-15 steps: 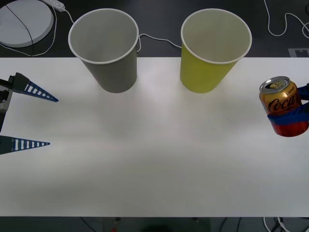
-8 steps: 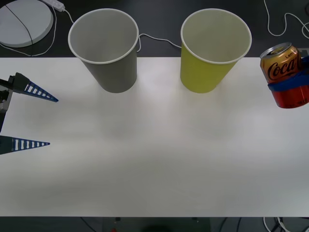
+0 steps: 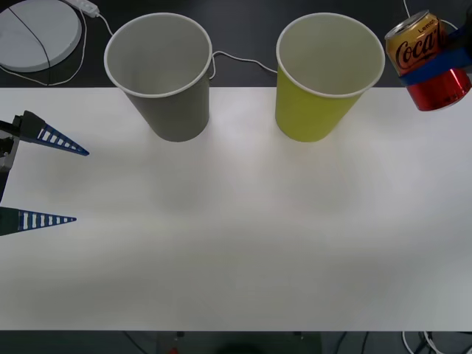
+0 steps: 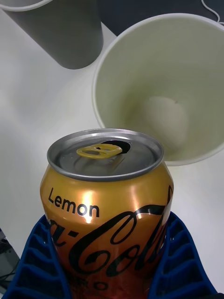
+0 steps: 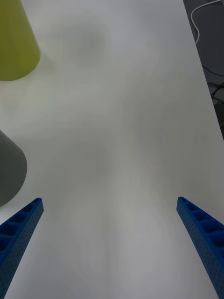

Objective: Put the can into the green bin and the plastic bottle into the gray bin

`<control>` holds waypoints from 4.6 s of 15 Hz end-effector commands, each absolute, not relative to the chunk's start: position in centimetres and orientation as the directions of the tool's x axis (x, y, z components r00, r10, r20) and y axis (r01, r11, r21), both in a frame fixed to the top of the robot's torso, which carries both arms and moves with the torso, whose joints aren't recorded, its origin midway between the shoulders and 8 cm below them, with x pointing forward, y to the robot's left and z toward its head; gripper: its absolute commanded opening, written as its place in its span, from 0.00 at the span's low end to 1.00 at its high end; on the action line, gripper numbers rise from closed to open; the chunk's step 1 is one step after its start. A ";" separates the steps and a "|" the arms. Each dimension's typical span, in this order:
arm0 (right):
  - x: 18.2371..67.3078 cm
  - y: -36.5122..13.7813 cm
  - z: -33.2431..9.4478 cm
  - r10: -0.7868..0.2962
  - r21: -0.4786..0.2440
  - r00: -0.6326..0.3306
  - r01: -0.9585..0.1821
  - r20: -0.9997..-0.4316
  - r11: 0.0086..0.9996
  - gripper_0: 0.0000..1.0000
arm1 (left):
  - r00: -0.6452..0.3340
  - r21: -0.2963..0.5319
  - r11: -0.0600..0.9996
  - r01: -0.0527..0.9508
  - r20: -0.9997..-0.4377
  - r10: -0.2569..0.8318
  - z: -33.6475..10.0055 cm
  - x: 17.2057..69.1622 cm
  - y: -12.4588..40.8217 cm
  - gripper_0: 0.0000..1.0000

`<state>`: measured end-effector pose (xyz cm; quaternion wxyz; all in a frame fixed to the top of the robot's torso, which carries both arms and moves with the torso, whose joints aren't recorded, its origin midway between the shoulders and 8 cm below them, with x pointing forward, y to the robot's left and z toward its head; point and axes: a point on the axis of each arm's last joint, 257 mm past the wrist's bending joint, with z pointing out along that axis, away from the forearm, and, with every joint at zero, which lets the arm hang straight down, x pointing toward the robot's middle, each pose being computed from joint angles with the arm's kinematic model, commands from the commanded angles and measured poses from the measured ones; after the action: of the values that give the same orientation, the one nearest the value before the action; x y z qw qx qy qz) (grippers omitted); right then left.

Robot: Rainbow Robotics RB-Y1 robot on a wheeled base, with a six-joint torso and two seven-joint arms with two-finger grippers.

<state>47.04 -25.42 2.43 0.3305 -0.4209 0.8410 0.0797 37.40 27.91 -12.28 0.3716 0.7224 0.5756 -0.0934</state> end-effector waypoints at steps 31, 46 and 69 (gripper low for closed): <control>57.5 -19.6 5.5 -0.725 -0.253 -0.397 -0.752 -0.562 0.608 1.00 | 0.320 0.429 -0.061 0.901 -0.563 0.762 -12.3 37.4 27.9 1.00; 43.4 -22.8 -0.4 -0.735 -0.353 0.113 -0.918 -0.668 0.180 1.00 | 0.320 0.429 -0.061 0.901 -0.563 0.762 -12.3 37.4 27.9 1.00; 34.4 -27.9 -15.9 -0.708 -0.359 0.237 -0.933 -0.665 0.025 1.00 | 0.320 0.429 -0.061 0.901 -0.563 0.762 -12.3 37.4 27.9 1.00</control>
<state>34.56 -27.99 -15.79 0.3871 -0.6853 0.5993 0.1465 37.40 27.91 -12.28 0.3716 0.7224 0.5756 -0.0934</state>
